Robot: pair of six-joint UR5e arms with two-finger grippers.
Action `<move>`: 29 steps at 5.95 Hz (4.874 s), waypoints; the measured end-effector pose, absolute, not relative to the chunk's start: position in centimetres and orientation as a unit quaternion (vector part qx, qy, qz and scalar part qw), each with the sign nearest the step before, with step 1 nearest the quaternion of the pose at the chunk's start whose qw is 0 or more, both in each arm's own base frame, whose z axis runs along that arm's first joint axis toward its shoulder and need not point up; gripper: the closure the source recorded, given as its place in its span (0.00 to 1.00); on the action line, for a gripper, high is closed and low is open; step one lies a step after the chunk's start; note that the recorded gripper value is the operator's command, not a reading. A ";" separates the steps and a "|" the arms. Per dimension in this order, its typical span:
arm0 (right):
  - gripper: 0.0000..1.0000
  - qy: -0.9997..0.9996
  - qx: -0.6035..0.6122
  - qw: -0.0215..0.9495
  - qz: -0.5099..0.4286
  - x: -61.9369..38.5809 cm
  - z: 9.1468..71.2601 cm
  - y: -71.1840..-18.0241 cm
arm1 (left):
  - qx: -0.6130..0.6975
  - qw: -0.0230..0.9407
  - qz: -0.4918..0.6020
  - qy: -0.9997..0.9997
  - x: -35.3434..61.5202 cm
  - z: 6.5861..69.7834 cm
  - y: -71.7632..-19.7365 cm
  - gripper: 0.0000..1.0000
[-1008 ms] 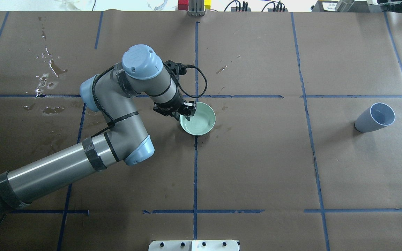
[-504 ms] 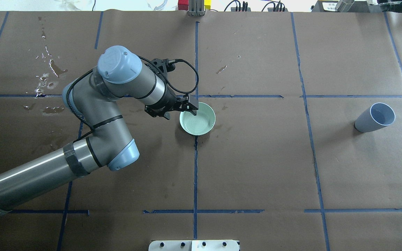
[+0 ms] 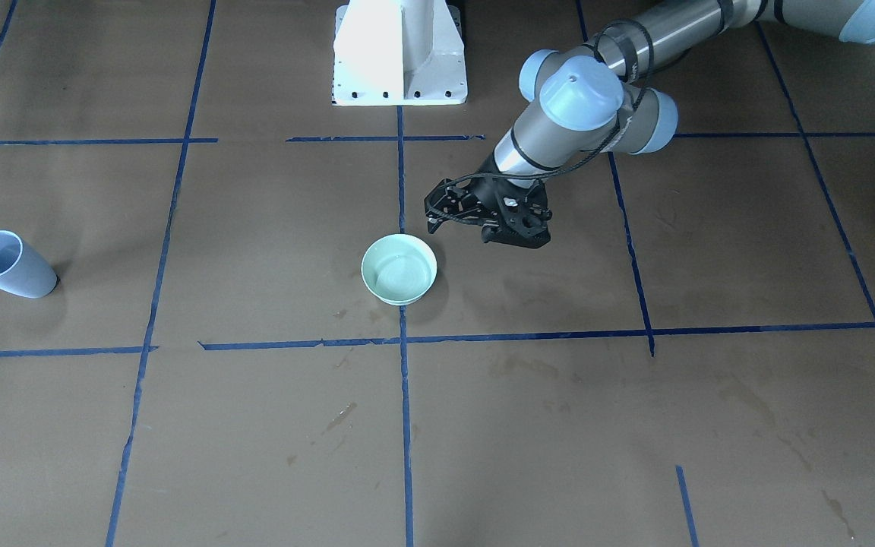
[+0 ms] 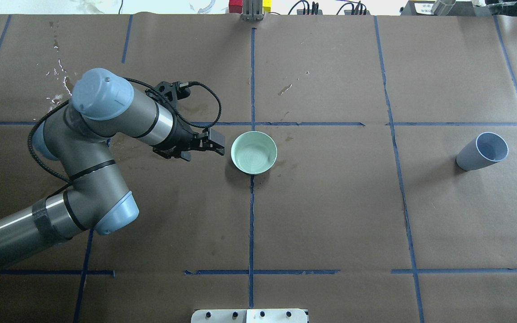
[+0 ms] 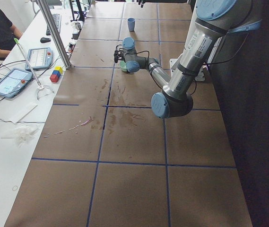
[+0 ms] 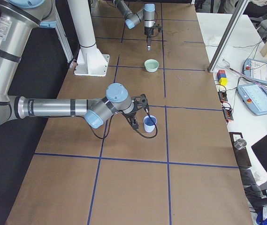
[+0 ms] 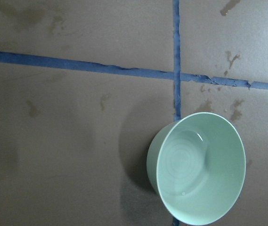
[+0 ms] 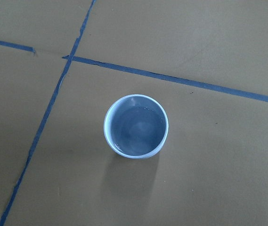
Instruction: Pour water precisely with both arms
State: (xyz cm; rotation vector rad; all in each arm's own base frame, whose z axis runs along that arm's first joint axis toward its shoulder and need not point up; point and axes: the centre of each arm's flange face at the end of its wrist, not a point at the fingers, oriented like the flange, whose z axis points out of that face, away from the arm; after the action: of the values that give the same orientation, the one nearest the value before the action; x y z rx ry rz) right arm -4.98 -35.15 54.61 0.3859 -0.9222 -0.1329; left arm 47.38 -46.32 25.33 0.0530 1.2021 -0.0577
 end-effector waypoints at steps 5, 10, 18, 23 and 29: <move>0.02 -0.368 0.281 0.885 0.044 -16.5 56.4 -31.8 | 0.034 0.838 -0.065 0.541 40.4 31.5 -45.2 0.00; 0.00 -0.320 0.336 0.883 0.076 -19.1 58.5 -30.5 | 0.063 0.849 -0.094 0.516 39.0 34.0 -45.6 0.00; 0.00 -0.304 0.501 0.800 0.128 -23.2 64.0 -28.8 | 0.064 0.848 -0.094 0.518 38.8 33.6 -45.5 0.00; 0.00 -0.299 0.511 0.799 0.107 -25.9 64.3 -29.6 | 0.065 0.847 -0.094 0.519 38.7 33.4 -45.4 0.00; 0.00 -0.297 0.531 0.784 0.127 -25.8 64.1 -31.9 | 0.064 0.848 -0.094 0.518 38.7 33.5 -45.4 0.00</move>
State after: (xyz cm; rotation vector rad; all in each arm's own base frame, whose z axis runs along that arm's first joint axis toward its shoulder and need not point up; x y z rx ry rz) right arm -25.83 -31.87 64.11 1.1450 -0.6419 0.2743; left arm 38.72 -45.44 33.46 0.1355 1.0927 -0.1978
